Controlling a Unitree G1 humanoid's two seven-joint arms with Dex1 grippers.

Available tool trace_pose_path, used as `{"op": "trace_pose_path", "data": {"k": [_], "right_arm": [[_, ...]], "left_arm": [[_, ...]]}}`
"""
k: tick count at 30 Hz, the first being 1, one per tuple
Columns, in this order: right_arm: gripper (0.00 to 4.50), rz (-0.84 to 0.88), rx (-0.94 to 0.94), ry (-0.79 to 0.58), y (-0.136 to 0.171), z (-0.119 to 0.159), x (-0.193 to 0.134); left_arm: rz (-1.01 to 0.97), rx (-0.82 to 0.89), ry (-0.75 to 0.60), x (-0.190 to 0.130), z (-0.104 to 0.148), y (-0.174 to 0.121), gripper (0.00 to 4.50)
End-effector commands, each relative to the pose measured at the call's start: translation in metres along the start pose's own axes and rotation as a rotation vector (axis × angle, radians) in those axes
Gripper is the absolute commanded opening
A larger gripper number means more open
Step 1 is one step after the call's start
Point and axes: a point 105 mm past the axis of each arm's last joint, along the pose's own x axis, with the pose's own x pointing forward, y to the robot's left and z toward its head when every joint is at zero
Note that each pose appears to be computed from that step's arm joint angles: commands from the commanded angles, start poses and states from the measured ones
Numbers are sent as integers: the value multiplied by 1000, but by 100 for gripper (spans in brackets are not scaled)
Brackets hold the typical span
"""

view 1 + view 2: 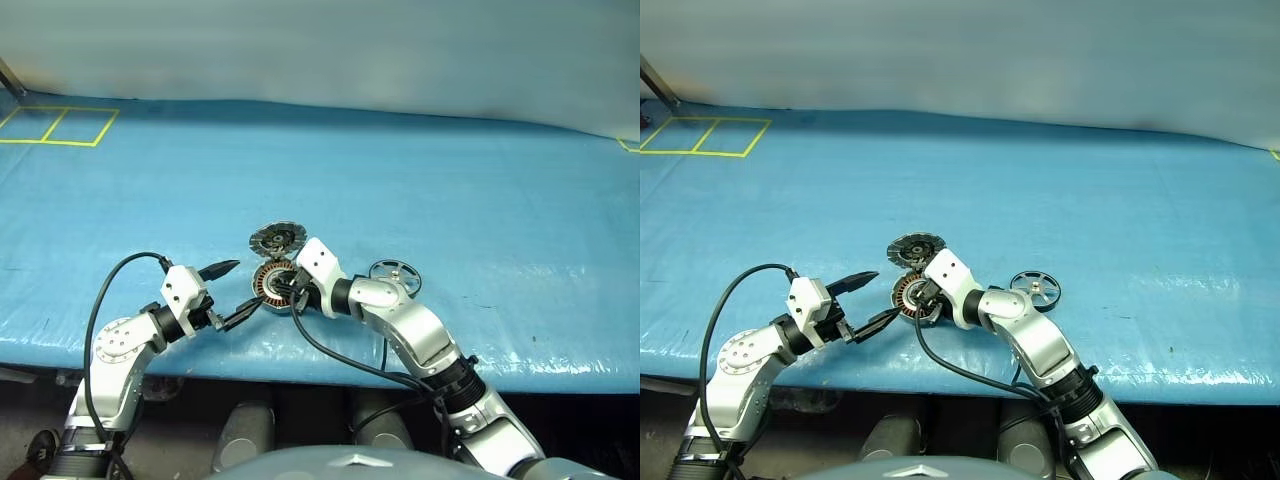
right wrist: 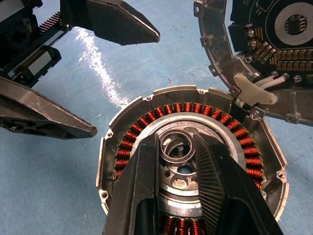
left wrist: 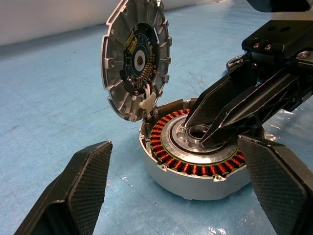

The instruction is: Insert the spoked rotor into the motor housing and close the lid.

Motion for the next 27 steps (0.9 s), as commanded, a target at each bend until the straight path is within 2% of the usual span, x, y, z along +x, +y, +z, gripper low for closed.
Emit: {"op": "trace_pose_path", "data": {"k": [1, 27], "right_arm": [[70, -4, -34, -36, -1, 12, 0], [70, -1, -62, -32, 2, 12, -2]], "left_arm": [[9, 14, -11, -1, 2, 2, 450], [10, 11, 1, -2, -2, 1, 450]]}}
